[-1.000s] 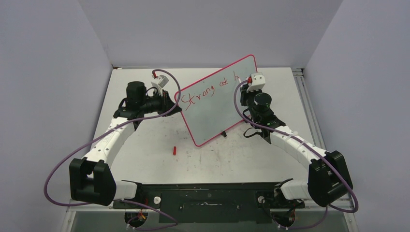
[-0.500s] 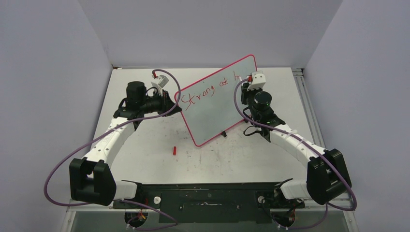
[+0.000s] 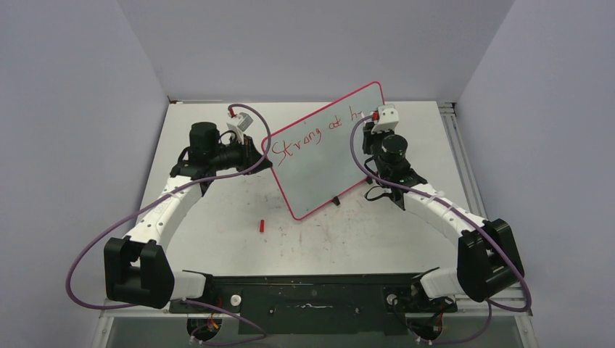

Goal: Write a sentence on the whiteboard

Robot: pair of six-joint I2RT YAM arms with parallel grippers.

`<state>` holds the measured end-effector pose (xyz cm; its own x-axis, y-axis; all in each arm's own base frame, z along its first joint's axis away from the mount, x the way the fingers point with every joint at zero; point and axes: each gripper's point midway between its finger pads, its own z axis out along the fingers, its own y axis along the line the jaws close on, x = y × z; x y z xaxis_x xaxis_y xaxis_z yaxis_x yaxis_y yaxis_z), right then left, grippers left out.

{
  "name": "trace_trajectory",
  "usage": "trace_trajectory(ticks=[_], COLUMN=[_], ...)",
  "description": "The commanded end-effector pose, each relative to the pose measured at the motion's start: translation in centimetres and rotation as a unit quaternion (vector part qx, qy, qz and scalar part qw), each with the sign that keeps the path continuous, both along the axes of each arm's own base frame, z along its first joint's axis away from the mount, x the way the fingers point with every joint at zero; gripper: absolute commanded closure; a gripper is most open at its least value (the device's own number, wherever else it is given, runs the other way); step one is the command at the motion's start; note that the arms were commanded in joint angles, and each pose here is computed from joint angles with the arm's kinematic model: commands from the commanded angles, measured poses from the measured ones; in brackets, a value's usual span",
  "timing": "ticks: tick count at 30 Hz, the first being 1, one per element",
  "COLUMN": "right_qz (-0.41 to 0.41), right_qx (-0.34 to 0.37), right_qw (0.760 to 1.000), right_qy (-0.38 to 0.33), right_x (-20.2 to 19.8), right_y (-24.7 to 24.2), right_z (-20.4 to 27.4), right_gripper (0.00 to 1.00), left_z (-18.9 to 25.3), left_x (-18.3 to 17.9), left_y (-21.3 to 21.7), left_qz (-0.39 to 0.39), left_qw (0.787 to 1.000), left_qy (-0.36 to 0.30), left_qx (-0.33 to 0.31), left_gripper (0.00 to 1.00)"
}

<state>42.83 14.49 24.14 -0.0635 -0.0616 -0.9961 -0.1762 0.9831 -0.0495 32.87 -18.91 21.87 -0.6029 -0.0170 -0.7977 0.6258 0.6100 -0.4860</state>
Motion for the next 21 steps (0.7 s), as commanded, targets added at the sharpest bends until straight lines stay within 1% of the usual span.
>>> trace_trajectory(ticks=[1,12,21], right_qz=[-0.004,0.012,0.023], right_qx=[0.013,0.015,0.010], right_qw=[0.999,0.999,0.999], right_qy=[-0.043,-0.049,-0.035], right_x=[1.0,0.9,0.1], right_y=[0.0,0.5,0.7], right_z=[3.2,3.7,2.3], right_gripper=[0.95,0.95,0.95], left_z=[2.3,2.3,2.4], left_x=[0.5,0.5,0.5], left_y=[0.0,-0.1,-0.1], left_qz=[-0.006,-0.007,-0.006], left_qw=[0.999,0.999,0.999], left_qy=[-0.038,-0.038,-0.038], left_qx=[-0.008,-0.009,-0.009], left_gripper=[1.00,1.00,1.00])
